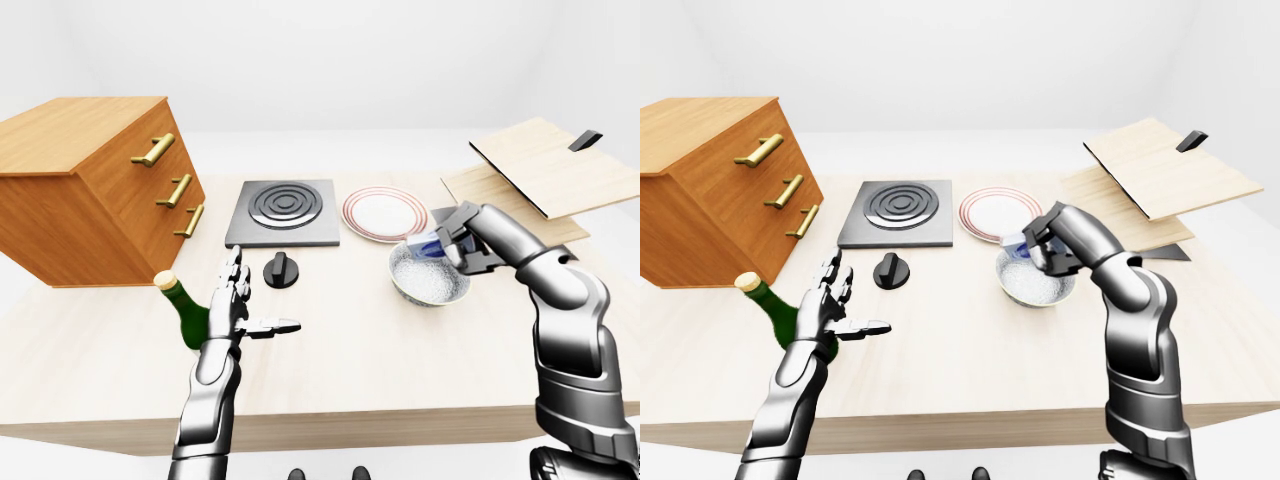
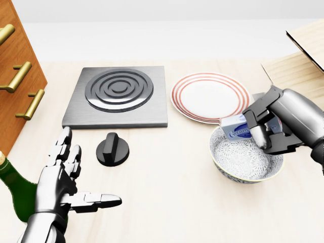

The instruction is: Pick up the cream cheese and put it in the bowl.

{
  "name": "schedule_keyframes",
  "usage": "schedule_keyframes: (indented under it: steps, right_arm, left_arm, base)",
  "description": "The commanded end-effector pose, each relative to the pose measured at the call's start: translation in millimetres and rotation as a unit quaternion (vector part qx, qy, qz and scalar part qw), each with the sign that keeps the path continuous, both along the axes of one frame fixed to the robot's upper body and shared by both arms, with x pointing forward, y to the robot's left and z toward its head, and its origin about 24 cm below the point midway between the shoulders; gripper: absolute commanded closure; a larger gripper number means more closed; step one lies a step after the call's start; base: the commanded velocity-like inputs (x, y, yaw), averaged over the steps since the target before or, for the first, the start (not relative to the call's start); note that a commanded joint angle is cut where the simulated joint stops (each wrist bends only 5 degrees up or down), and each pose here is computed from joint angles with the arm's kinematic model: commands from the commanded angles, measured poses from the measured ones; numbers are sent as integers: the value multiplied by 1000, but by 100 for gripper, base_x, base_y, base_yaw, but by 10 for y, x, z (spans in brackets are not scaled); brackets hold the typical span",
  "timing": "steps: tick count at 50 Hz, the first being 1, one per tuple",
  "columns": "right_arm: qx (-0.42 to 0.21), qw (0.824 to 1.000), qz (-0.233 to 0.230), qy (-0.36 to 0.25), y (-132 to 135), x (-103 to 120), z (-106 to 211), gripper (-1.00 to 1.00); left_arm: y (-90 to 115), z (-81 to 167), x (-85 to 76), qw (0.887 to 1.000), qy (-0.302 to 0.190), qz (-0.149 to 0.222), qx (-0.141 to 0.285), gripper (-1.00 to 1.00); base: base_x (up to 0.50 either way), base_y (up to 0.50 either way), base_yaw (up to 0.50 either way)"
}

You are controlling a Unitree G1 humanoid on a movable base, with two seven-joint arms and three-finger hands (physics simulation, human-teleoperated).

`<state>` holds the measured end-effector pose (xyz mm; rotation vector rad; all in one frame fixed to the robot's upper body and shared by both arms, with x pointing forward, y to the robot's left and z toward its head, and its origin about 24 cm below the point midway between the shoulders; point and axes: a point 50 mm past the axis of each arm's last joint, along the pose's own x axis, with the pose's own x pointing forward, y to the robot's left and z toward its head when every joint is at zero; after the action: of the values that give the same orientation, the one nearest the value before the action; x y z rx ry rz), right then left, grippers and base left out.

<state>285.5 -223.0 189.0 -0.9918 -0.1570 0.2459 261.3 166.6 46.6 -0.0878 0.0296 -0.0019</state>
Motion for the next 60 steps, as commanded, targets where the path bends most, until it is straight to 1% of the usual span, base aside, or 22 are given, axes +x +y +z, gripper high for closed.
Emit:
schedule_keyframes:
  steps: [1,12,23,31,45,53,60]
  right_arm:
    - [-27,998,-32,36,-64,64,-151,100]
    - [-34,997,-48,48,-130,36,-215,100]
    - [-41,997,-53,47,-137,36,-210,100]
    - [-25,994,-56,86,-170,88,-383,100]
    - [-12,992,-55,116,-192,148,-506,100]
    - [-12,992,-56,113,-187,207,-480,100]
    - [5,991,-68,118,-232,254,-548,100]
  left_arm:
    - [3,0,4,1000,0,0,-1,-100]
    - [7,11,14,1000,-2,2,-2,-100]
    - [10,13,17,1000,-2,2,-3,-100]
    - [13,10,23,1000,-2,2,-3,-100]
    - [14,29,15,1000,-6,3,-5,-100]
    - [16,45,7,1000,-10,3,-6,-100]
    - [18,50,4,1000,-11,3,-7,-100]
  base:
    - [0,0,0]
    - [0,0,0]
    - [0,0,0]
    - [0,0,0]
    - [0,0,0]
    - [0,0,0]
    - [0,0,0]
